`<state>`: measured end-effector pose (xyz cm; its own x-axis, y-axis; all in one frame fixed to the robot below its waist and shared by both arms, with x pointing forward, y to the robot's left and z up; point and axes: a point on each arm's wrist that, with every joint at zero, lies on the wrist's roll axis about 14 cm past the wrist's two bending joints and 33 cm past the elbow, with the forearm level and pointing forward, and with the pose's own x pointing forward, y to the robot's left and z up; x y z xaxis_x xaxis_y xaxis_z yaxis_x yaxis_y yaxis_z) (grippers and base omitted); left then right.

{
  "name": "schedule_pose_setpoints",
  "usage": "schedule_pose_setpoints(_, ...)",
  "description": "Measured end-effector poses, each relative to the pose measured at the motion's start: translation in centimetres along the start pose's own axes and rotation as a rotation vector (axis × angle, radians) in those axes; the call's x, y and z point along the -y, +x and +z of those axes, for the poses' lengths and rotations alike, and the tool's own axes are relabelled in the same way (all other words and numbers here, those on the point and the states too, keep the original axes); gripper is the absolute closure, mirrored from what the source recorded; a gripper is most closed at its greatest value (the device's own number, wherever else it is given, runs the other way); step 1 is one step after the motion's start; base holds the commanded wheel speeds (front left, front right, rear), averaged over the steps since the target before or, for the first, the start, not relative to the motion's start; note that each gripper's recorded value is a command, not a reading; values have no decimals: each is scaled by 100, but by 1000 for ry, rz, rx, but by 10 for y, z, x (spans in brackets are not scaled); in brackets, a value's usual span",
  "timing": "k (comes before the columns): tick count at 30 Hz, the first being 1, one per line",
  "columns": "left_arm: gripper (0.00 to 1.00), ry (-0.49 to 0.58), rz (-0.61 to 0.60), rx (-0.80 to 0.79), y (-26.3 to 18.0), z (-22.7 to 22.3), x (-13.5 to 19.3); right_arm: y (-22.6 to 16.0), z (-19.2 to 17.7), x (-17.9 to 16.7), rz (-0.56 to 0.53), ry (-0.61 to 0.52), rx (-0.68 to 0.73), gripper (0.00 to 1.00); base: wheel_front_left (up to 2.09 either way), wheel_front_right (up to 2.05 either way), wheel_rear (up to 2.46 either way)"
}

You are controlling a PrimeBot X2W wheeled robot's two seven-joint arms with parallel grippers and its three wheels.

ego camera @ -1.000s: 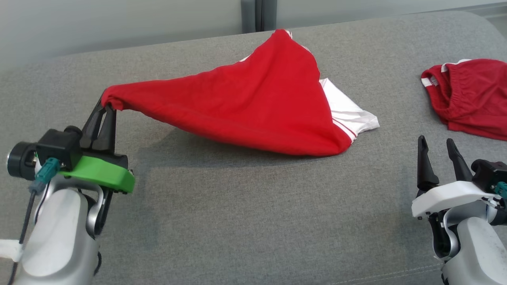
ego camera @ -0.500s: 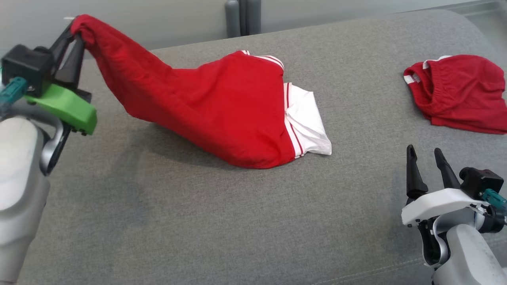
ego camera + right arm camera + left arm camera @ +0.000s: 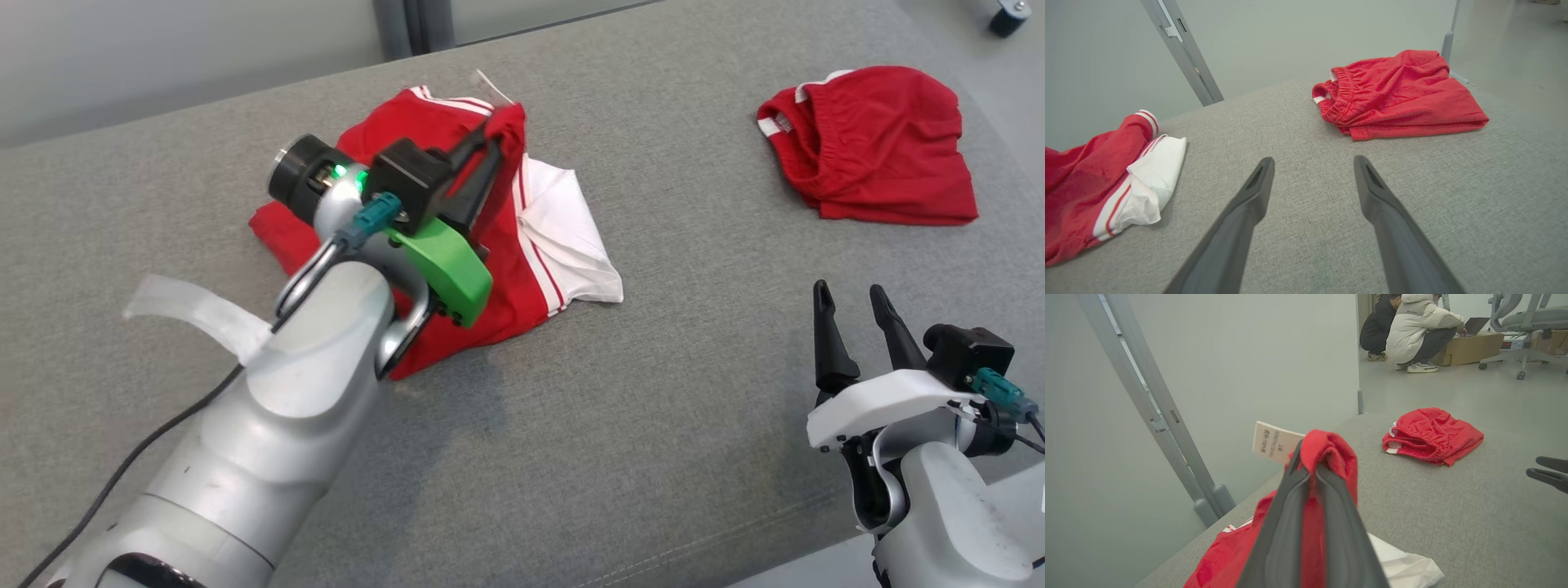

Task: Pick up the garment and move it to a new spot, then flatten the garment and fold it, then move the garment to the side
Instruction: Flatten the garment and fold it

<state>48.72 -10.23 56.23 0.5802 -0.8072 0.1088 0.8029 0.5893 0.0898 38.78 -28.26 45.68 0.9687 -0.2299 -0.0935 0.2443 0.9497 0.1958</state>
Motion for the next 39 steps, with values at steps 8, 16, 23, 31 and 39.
schedule_pose_setpoints(8,0,-99,-17,-136,-3,-58,21,-13,-5,35,-96,-7,-20,0,0,0,0)
schedule_pose_setpoints(16,0,-146,222,-154,-53,-74,-46,0,-17,10,-33,2,-46,0,0,0,0)
schedule_pose_setpoints(23,0,-157,413,-191,-99,-88,-100,16,-22,-23,52,7,-55,0,0,0,0)
schedule_pose_setpoints(31,0,-185,436,-263,-103,-116,-111,19,-28,-15,39,-8,-72,0,0,0,0)
schedule_pose_setpoints(39,0,-280,482,-317,-92,-149,-126,20,-37,0,-1,-26,-97,0,0,0,0)
